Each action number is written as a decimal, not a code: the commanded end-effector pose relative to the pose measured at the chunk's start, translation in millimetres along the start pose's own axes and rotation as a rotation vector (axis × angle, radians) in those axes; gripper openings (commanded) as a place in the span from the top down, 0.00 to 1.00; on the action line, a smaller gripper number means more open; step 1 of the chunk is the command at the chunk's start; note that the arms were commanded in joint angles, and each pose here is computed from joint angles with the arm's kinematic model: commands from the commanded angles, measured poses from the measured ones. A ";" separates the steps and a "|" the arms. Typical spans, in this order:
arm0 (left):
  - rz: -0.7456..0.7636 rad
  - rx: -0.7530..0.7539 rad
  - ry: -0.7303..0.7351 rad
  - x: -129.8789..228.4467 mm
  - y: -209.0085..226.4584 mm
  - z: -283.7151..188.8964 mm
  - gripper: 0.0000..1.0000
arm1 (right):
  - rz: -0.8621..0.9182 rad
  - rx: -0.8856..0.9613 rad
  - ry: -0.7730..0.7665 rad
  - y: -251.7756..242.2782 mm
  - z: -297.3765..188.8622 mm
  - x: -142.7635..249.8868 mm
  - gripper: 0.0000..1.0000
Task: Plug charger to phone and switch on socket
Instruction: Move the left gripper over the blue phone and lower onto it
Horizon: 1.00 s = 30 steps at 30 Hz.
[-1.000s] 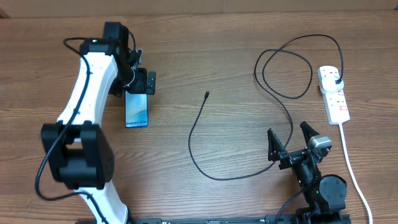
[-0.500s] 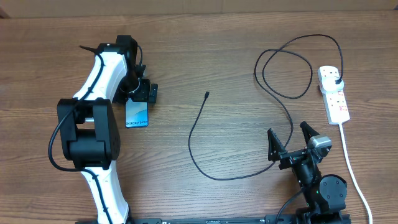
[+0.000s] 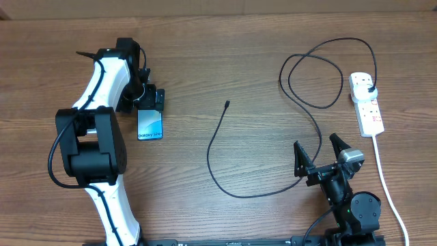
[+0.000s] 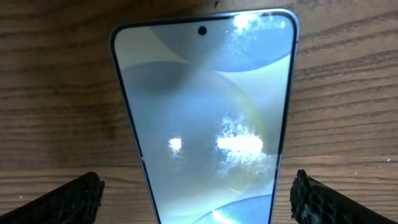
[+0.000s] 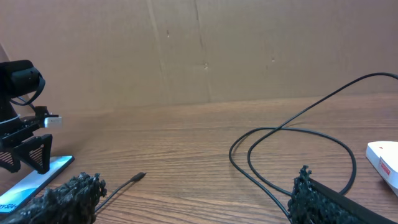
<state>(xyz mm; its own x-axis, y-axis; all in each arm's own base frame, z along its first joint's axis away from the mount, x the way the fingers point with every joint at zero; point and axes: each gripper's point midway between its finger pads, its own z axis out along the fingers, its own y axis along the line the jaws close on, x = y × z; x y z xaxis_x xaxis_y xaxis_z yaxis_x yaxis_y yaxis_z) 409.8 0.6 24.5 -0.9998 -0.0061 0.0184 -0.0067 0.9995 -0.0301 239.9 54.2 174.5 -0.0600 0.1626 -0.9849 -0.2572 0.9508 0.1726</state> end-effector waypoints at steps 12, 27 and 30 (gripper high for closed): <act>-0.056 0.025 0.041 13.1 -5.1 22.5 0.00 | 0.002 -0.011 -0.002 1.9 0.1 2.3 0.00; -0.086 0.023 0.038 14.3 -10.7 28.5 0.05 | 0.002 -0.011 -0.001 1.9 0.1 2.4 0.00; -0.100 0.033 0.026 11.3 -13.9 29.4 0.05 | 0.002 -0.011 -0.001 1.9 0.1 2.4 0.00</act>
<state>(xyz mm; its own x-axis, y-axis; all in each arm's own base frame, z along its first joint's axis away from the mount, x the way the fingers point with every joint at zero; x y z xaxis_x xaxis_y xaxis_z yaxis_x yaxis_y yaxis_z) 400.9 -6.6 3.7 -0.9959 -0.0837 0.0341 -0.0854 0.9951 -0.0507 239.9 54.2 174.6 -0.0595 0.1623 -0.9849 -0.2573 0.9509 0.1722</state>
